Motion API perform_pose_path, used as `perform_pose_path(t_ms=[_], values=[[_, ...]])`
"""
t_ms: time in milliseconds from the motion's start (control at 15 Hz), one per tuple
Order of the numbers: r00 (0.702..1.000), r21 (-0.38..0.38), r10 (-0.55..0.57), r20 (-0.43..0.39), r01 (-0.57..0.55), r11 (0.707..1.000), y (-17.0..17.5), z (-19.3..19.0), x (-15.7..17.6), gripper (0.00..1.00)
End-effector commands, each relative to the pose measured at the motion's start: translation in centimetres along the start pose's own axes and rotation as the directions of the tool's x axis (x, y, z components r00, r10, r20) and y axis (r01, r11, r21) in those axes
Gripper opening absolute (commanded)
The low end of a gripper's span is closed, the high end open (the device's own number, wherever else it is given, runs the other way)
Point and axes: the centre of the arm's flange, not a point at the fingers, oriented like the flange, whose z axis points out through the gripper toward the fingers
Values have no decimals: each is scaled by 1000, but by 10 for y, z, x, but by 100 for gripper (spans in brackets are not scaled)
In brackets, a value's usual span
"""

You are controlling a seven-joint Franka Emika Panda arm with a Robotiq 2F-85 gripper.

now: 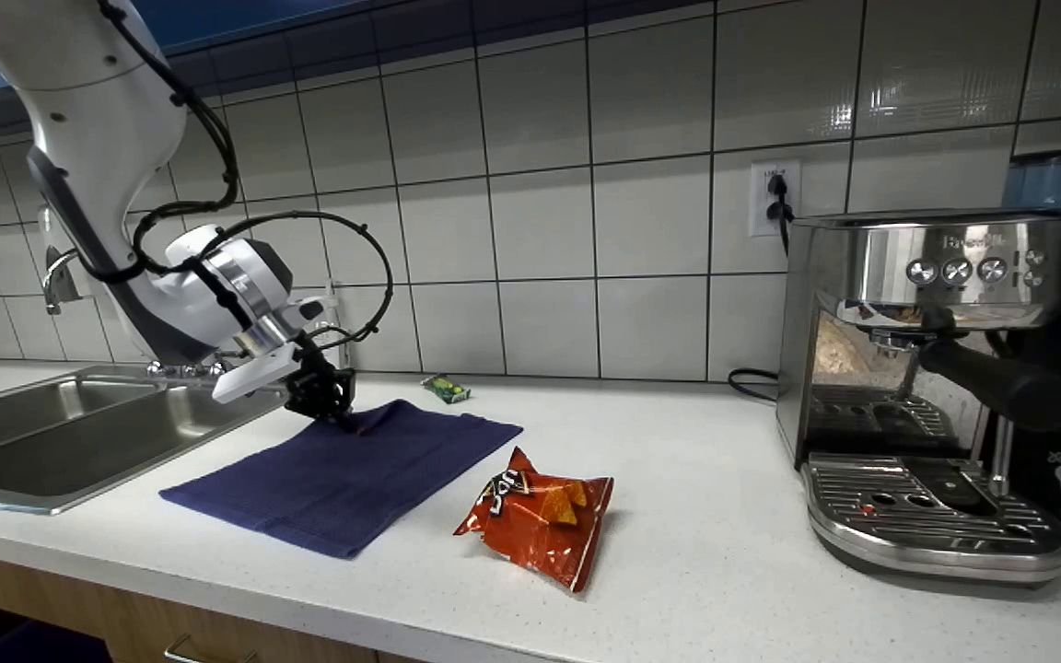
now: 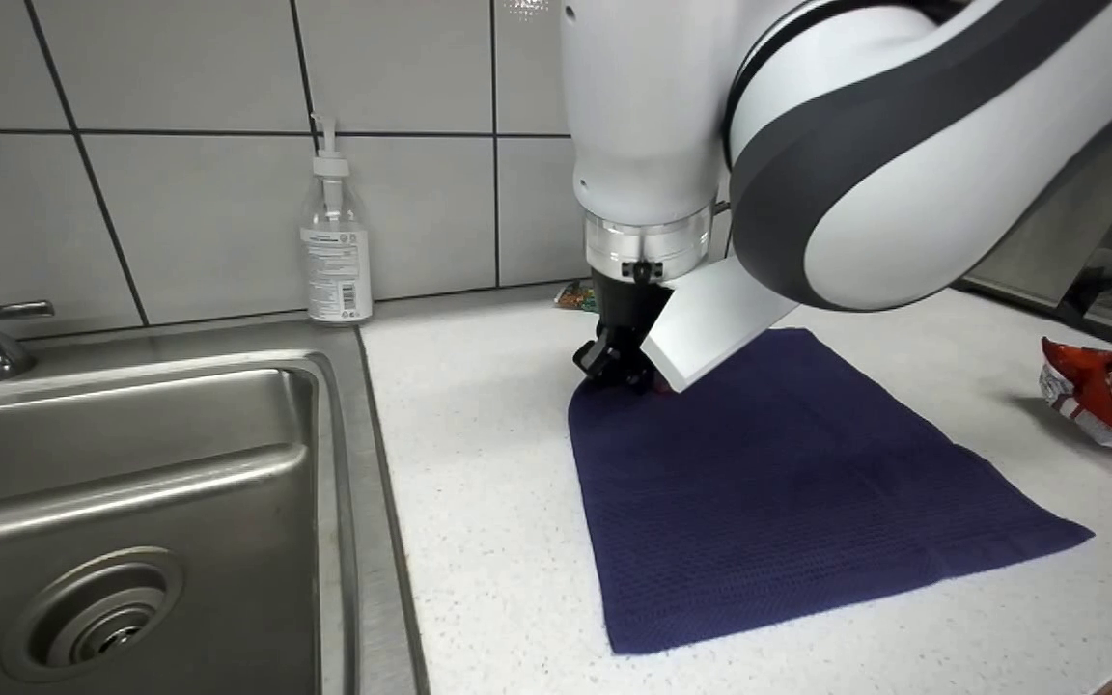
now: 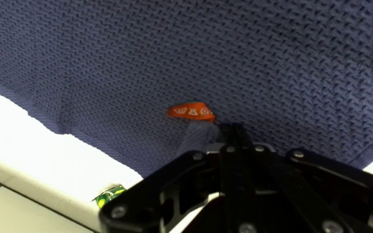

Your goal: Fold the cloth into a triangular shape

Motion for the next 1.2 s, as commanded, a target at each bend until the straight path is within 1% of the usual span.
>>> perform_pose_path(t_ms=[0,400,867,1133], values=[[1000,-23,9,-7,-9,1000,-2,-1,2,0],[1000,-16,12,-8,-12,1000,2,-4,1,0],[998,8,44,-45,-43,999,28,-32,4,0],[997,10,49,-60,-48,999,31,-42,5,0]])
